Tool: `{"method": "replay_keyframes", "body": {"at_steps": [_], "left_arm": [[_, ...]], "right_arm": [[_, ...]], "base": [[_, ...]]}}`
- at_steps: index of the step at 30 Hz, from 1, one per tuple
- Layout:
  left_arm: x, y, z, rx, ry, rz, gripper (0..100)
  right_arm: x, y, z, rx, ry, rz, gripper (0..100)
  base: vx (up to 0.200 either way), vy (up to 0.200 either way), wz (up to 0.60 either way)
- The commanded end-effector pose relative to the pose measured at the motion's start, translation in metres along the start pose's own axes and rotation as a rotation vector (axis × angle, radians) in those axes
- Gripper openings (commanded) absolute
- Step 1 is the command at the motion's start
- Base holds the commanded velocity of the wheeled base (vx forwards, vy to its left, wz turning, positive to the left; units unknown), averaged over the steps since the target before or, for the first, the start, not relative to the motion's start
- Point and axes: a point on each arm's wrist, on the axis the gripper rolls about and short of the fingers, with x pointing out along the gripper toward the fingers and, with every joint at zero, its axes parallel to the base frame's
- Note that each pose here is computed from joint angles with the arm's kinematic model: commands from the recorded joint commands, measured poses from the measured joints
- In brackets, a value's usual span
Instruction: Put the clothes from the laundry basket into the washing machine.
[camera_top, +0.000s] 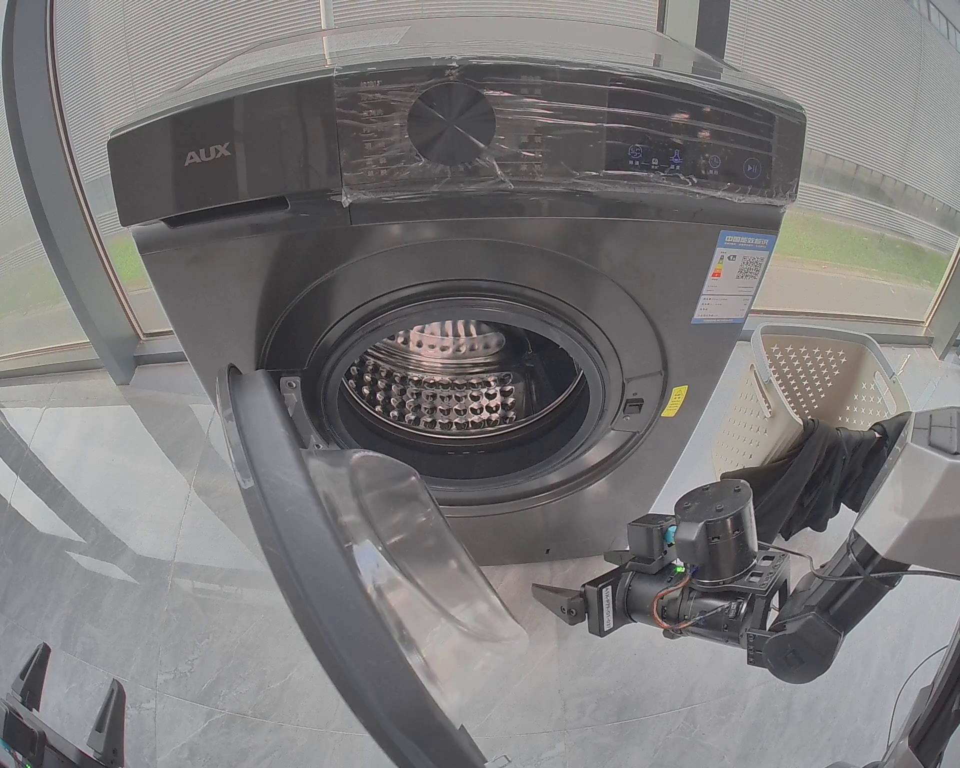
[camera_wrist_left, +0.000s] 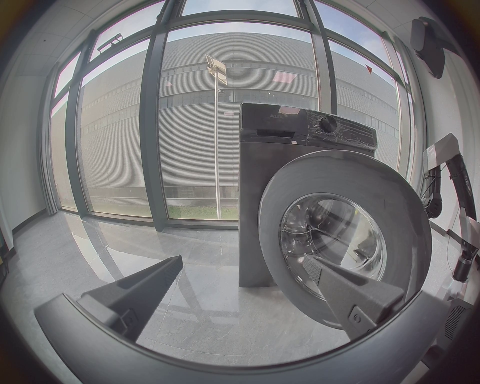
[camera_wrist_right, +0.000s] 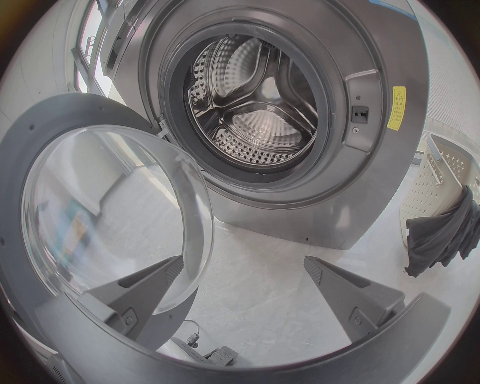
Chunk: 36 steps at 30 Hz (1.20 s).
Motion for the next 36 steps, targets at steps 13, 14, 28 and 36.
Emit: {"method": "replay_keyframes", "body": {"at_steps": [13, 14, 28, 36], "left_arm": [[0.0, 0.0, -0.005, 0.0, 0.0, -0.001, 100], [0.0, 0.0, -0.005, 0.0, 0.0, -0.001, 100], [0.0, 0.0, -0.005, -0.002, 0.0, -0.001, 100], [0.0, 0.0, -0.005, 0.0, 0.0, -0.001, 100]], "right_arm": [[0.018, 0.001, 0.008, 0.002, -0.043, 0.007, 100], [0.02, 0.001, 0.008, 0.001, -0.048, 0.008, 100], [0.023, 0.031, 0.002, -0.034, -0.043, 0.09, 100], [0.026, 0.032, 0.009, -0.017, -0.101, 0.106, 100]], "base": [[-0.046, 0.0, 0.0], [-0.2, 0.0, 0.0], [-0.114, 0.0, 0.0], [-0.05, 0.0, 0.0]]}}
